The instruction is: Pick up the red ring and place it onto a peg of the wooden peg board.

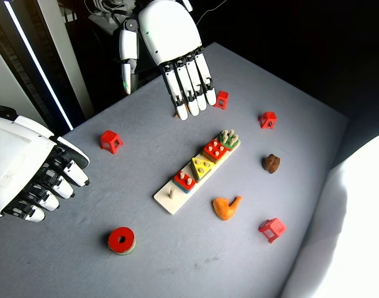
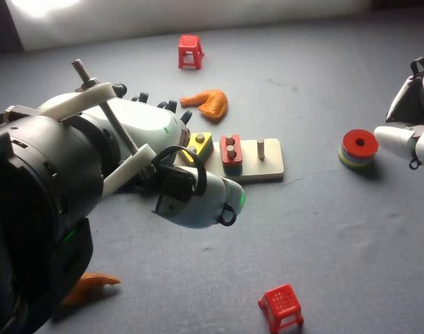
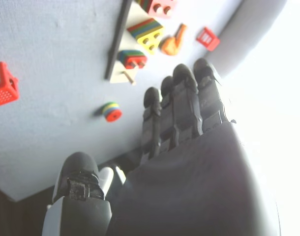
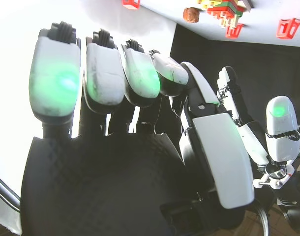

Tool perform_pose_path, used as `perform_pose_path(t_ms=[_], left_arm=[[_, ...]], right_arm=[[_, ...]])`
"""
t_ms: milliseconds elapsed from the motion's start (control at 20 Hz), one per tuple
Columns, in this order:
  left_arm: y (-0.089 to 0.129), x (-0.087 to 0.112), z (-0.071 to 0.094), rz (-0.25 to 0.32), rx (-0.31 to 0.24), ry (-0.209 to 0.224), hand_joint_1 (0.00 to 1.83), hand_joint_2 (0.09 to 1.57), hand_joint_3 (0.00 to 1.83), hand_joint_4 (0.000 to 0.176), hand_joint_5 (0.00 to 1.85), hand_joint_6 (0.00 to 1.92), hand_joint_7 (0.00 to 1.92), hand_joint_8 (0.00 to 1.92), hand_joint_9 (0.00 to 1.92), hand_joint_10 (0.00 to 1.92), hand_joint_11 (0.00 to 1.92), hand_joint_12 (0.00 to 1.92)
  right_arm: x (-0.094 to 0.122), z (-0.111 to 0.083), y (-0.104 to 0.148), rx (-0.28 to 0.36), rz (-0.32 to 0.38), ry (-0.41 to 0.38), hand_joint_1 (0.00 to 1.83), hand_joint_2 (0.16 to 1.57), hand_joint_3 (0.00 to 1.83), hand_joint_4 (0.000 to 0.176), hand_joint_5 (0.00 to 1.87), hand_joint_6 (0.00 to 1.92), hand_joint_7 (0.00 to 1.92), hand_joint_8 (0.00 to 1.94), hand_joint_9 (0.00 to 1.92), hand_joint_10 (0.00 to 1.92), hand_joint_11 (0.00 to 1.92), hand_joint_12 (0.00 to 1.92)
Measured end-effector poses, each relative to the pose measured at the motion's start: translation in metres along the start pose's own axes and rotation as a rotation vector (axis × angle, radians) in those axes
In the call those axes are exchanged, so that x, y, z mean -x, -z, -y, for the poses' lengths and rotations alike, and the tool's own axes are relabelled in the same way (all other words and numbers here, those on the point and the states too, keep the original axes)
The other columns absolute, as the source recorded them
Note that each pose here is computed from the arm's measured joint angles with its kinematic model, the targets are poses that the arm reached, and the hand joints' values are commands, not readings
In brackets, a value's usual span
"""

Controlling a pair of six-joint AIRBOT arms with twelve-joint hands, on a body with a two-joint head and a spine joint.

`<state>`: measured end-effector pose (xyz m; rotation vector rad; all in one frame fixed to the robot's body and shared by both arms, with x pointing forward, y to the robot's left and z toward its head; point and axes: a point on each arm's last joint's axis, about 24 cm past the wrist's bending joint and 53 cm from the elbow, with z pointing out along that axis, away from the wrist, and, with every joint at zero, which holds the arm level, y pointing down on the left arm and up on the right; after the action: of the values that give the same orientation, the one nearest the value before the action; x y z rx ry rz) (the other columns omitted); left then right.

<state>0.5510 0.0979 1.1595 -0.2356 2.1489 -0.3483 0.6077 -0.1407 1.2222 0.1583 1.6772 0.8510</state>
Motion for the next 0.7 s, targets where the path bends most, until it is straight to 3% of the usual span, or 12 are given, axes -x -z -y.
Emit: perform_pose_path(t_ms=[50, 100, 350, 500, 550, 600, 700], left_arm=[[0.0, -0.0001, -0.0001, 0.0, 0.0, 0.0, 0.0, 1.05, 0.19, 0.0, 0.04, 0.01, 0.02, 0.02, 0.0, 0.01, 0.0, 0.0], [0.0, -0.0002, -0.0002, 0.0, 0.001, -0.001, 0.0, 1.12, 0.04, 0.0, 0.03, 0.0, 0.01, 0.0, 0.0, 0.0, 0.0, 0.0], [0.0, 0.001, 0.0004, 0.004, -0.001, -0.003, 0.0, 1.14, 0.02, 0.0, 0.05, 0.02, 0.02, 0.01, 0.0, 0.0, 0.0, 0.0], [0.0, 0.001, 0.0006, 0.004, -0.003, -0.003, 0.0, 1.14, 0.01, 0.0, 0.06, 0.01, 0.02, 0.01, 0.0, 0.0, 0.0, 0.0], [0.0, 0.0011, 0.0005, 0.004, -0.002, -0.003, 0.0, 1.15, 0.02, 0.0, 0.06, 0.01, 0.02, 0.01, 0.0, 0.0, 0.0, 0.0], [0.0, 0.0011, 0.0003, 0.005, -0.001, -0.003, 0.0, 1.14, 0.01, 0.0, 0.05, 0.01, 0.02, 0.01, 0.0, 0.0, 0.0, 0.0], [0.0, 0.0011, 0.0005, 0.004, -0.002, -0.003, 0.0, 1.14, 0.01, 0.0, 0.05, 0.01, 0.02, 0.0, 0.0, 0.0, 0.0, 0.0]], right_arm=[[0.0001, 0.0001, 0.0, 0.0, 0.0, 0.0, 0.4, 1.04, 0.15, 0.0, 0.08, 0.06, 0.05, 0.05, 0.02, 0.05, 0.0, 0.12], [0.0, 0.0004, 0.0, -0.002, 0.0, 0.001, 0.37, 1.11, 0.03, 0.0, 0.08, 0.01, 0.06, 0.01, 0.02, 0.01, 0.0, 0.03], [0.0018, 0.0004, 0.0, -0.002, 0.008, 0.0, 0.37, 1.13, 0.01, 0.0, 0.07, 0.0, 0.04, 0.0, 0.0, 0.0, 0.0, 0.0], [0.002, 0.0008, 0.0, -0.003, 0.009, 0.017, 0.42, 1.07, 0.0, 0.0, 0.08, 0.0, 0.06, 0.0, 0.01, 0.0, 0.0, 0.0], [0.002, 0.0009, 0.0, -0.004, 0.009, 0.016, 0.21, 1.04, 0.0, 0.0, 0.02, 0.0, 0.01, 0.0, 0.0, 0.0, 0.0, 0.0], [0.0025, 0.0016, -0.0002, -0.005, 0.009, 0.018, 0.29, 0.95, 0.0, 0.0, 0.12, 0.02, 0.08, 0.0, 0.0, 0.0, 0.0, 0.0], [0.0071, 0.0069, -0.0022, -0.012, 0.018, 0.028, 0.31, 0.92, 0.0, 0.0, 0.15, 0.02, 0.1, 0.0, 0.0, 0.0, 0.0, 0.0]])
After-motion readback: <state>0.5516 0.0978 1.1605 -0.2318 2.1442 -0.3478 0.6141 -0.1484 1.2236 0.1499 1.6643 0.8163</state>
